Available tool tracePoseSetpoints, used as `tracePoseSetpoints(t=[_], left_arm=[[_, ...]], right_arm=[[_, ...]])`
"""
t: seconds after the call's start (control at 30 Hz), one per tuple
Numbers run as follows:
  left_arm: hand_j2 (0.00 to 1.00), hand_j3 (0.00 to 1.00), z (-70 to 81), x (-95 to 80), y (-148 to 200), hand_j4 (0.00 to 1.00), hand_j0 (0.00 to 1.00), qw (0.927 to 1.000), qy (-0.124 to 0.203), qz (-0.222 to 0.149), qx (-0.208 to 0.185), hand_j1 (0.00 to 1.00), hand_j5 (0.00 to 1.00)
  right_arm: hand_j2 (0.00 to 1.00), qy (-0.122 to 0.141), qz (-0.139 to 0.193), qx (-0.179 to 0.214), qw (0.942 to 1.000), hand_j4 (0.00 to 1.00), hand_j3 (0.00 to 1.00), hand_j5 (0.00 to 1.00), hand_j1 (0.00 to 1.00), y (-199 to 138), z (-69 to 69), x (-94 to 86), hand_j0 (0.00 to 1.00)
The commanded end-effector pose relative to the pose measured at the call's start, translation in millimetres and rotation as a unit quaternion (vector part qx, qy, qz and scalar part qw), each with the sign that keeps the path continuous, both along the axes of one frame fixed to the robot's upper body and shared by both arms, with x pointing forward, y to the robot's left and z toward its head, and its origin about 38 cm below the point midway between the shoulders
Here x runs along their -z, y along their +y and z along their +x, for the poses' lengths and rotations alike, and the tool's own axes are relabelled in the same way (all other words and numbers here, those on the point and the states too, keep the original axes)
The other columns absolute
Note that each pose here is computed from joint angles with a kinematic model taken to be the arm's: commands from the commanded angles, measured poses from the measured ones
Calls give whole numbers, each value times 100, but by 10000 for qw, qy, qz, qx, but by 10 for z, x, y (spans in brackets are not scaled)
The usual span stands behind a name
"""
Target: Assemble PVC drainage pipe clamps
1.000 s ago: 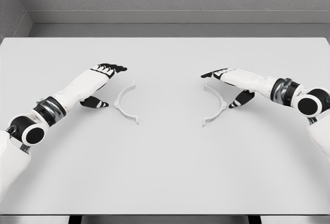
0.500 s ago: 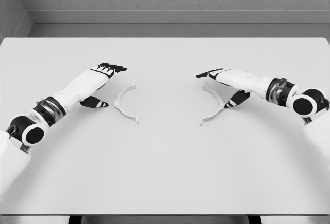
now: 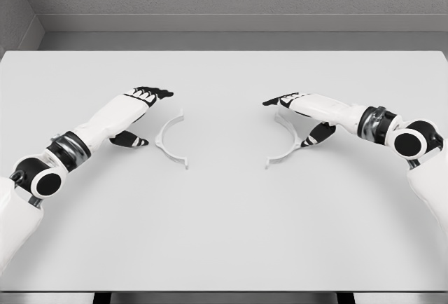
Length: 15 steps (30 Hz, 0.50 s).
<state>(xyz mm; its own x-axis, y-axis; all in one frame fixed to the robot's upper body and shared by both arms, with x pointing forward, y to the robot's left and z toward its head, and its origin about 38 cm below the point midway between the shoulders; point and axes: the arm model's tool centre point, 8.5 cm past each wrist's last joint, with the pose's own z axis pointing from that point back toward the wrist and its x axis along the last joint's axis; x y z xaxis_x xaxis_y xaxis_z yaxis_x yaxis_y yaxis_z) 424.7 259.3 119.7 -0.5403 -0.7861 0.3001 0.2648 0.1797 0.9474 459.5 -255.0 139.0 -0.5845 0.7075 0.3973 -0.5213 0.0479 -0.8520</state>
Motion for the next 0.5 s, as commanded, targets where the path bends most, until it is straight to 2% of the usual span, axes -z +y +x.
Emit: tracePoseSetpoints(t=[0.0,0.47], left_arm=[[100,100,5,-7,-3,100,100,10000,-4,-25,-4,100,100],[100,100,14,-3,-118,100,100,9999,-42,-83,49,100,100]], right_arm=[[100,2,33,3,10000,100,100,100,100,5,1,-7,100],[100,-13,100,-43,9999,100,100,100,100,75,9,-14,100]])
